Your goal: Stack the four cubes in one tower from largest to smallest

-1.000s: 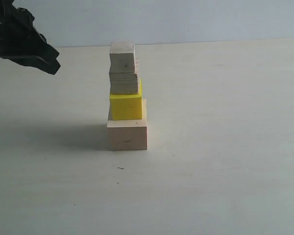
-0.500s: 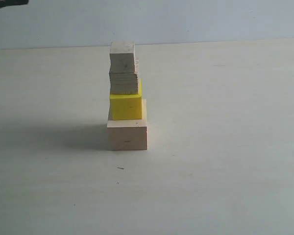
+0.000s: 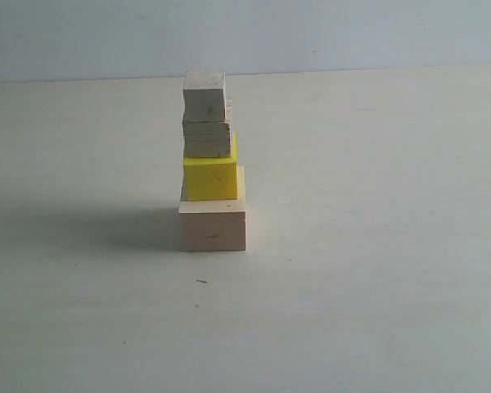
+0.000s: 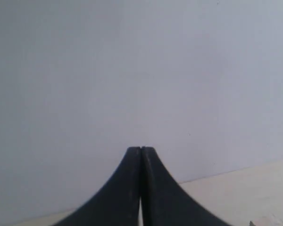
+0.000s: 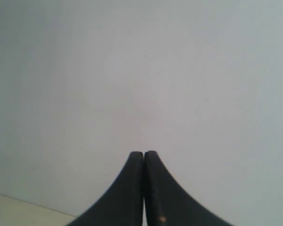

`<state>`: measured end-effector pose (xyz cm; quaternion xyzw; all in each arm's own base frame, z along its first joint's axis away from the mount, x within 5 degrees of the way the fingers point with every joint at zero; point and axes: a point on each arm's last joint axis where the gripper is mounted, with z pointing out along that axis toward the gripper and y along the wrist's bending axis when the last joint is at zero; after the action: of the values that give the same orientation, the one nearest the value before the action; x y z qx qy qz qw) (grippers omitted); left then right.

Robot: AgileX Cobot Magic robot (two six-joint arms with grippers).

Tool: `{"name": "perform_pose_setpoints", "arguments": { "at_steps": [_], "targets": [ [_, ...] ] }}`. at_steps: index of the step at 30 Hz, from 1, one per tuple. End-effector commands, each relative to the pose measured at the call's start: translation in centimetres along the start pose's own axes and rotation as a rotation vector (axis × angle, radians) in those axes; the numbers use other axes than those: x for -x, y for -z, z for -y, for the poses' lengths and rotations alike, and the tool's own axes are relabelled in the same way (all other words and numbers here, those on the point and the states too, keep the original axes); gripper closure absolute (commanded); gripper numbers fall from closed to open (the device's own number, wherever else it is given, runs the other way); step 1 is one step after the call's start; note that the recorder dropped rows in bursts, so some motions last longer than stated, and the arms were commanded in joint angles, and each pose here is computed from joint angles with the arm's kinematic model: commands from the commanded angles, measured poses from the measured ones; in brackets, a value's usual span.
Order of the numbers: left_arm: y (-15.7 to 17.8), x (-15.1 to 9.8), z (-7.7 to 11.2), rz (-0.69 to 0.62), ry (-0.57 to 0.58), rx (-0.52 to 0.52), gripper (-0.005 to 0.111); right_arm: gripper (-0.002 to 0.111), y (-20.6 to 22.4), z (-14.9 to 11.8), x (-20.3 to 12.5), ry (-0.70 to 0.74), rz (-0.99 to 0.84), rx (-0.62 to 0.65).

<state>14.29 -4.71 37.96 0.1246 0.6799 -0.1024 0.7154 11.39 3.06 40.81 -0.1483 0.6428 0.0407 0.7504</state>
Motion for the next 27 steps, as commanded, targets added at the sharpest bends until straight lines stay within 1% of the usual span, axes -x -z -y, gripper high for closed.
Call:
{"name": "perform_pose_setpoints", "arguments": {
  "at_steps": [1, 2, 4, 5, 6, 8, 9, 10, 13, 14, 15, 16, 18, 21, 25, 27],
  "targets": [
    [1.6, 0.7, -0.1, 0.055, -0.05, 0.008, 0.107, 0.108, 1.5, -0.5, 0.1, -0.029, -0.009, 0.043],
    [2.3, 1.3, -0.1, 0.102, -0.017, 0.018, 0.107, 0.108, 2.1, -0.6, 0.4, -0.029, 0.007, 0.047],
    [3.7, 2.2, -0.3, 0.175, 0.005, 0.029, 0.107, 0.108, 3.1, -0.6, 0.7, -0.079, 0.028, 0.051],
    [4.3, 2.3, -0.3, 0.194, -0.016, 0.033, 0.107, 0.108, 3.4, -0.7, 0.8, -0.085, 0.032, 0.051],
    [4.9, 2.1, -0.4, 0.219, -0.053, 0.051, 0.107, 0.108, 4.1, -0.6, 0.9, -0.046, 0.037, 0.037],
    [5.5, 1.6, -0.7, 0.248, -0.07, 0.09, 0.107, 0.108, 4.7, -0.3, 1.0, 0.012, 0.039, -0.001],
    [5.8, 1.1, -1.0, 0.263, -0.07, 0.126, 0.107, 0.108, 5.1, -0.1, 1.0, 0.052, 0.038, -0.03],
    [6.1, 0.5, -1.4, 0.277, -0.054, 0.177, 0.107, 0.108, 5.5, 0.3, 1.0, 0.047, 0.031, -0.069],
    [6.7, -0.6, -2.3, 0.259, -0.071, 0.286, 0.107, 0.108, 6.8, 1.2, 0.7, 0.089, -0.011, -0.187],
    [7.1, -0.6, -2.6, 0.264, -0.093, 0.334, 0.107, 0.108, 7.6, 1.9, 0.7, 0.143, -0.019, -0.263],
    [7.2, -0.5, -2.8, 0.274, -0.099, 0.357, 0.107, 0.108, 8.1, 2.2, 0.7, 0.148, -0.021, -0.31],
    [7.3, -0.5, -2.9, 0.276, -0.104, 0.381, 0.107, 0.108, 9.0, 2.9, 0.8, 0.121, -0.005, -0.39],
    [7.3, -0.6, -3.0, 0.271, -0.112, 0.388, 0.107, 0.108, 10.3, 3.5, 0.9, 0.087, 0.012, -0.477],
    [7.3, -0.7, -3.0, 0.257, -0.143, 0.389, 0.107, 0.108, 12.0, 4.0, 0.8, 0.064, 0.024, -0.563],
    [7.3, -0.7, -3.0, 0.256, -0.144, 0.391, 0.107, 0.108, 13.8, 4.2, 0.3, 0.071, 0.0, -0.611],
    [7.2, -0.8, -2.9, 0.246, -0.129, 0.383, 0.107, 0.108, 14.3, 4.0, 0.0, 0.079, -0.011, -0.591]
  ]
}}
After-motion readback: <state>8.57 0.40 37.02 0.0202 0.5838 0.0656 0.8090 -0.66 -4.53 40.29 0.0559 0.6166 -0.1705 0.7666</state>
